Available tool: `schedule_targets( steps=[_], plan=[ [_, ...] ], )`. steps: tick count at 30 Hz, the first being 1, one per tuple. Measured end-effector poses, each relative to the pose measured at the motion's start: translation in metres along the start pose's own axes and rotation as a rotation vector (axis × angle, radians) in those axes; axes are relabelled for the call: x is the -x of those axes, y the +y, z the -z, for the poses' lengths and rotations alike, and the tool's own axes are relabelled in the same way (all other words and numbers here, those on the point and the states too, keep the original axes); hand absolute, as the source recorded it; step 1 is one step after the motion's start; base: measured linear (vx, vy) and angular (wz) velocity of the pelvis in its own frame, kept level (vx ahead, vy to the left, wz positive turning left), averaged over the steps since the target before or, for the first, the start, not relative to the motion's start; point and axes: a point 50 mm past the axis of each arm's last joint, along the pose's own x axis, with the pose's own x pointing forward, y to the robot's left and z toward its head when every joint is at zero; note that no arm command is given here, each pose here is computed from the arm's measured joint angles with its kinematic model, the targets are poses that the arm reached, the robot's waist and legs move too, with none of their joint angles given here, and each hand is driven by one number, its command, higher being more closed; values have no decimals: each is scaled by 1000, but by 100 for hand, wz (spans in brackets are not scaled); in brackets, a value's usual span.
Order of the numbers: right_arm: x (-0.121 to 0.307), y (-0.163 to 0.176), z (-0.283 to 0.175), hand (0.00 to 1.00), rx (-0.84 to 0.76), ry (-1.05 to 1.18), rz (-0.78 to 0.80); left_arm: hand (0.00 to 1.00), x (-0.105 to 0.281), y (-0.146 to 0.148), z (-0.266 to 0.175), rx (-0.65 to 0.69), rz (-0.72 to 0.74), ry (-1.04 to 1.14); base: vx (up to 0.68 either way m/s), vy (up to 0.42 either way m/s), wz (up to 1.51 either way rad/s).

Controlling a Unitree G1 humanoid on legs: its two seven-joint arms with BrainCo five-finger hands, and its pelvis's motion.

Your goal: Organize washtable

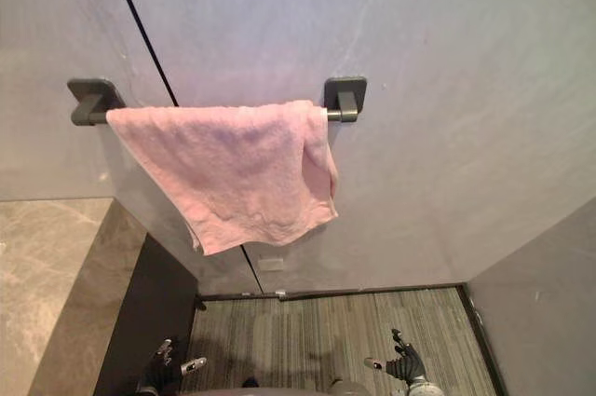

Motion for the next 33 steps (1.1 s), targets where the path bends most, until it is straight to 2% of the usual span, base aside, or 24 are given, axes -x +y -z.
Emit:
schedule_targets(
  steps=[7,9,12,16,25,28,33],
  plan=[
    [-1,2,0,0,0,11,-11,0,-10,2,-40,19,-17,-155,19,-92,62],
    [-8,-3,-16,0,13,-32,-1,0,-11,7,-44,39,-46,-166,-56,-378,46],
    [-13,-21,-42,0,40,-125,50,0,-10,-20,-38,133,-2,-147,-119,-271,34],
    [-13,-28,-44,0,35,-137,80,0,-9,-40,-37,157,64,-140,-206,-270,118],
    [-12,-28,-40,0,4,-122,99,0,-14,-40,-47,145,74,-165,-211,-88,104],
    [-12,-31,-39,0,-71,-122,150,0,-20,-44,-58,118,98,-195,-161,139,124],
    [-16,-16,-38,0,-117,-104,124,0,-20,-24,-52,48,65,-173,-178,134,15]
  ],
)
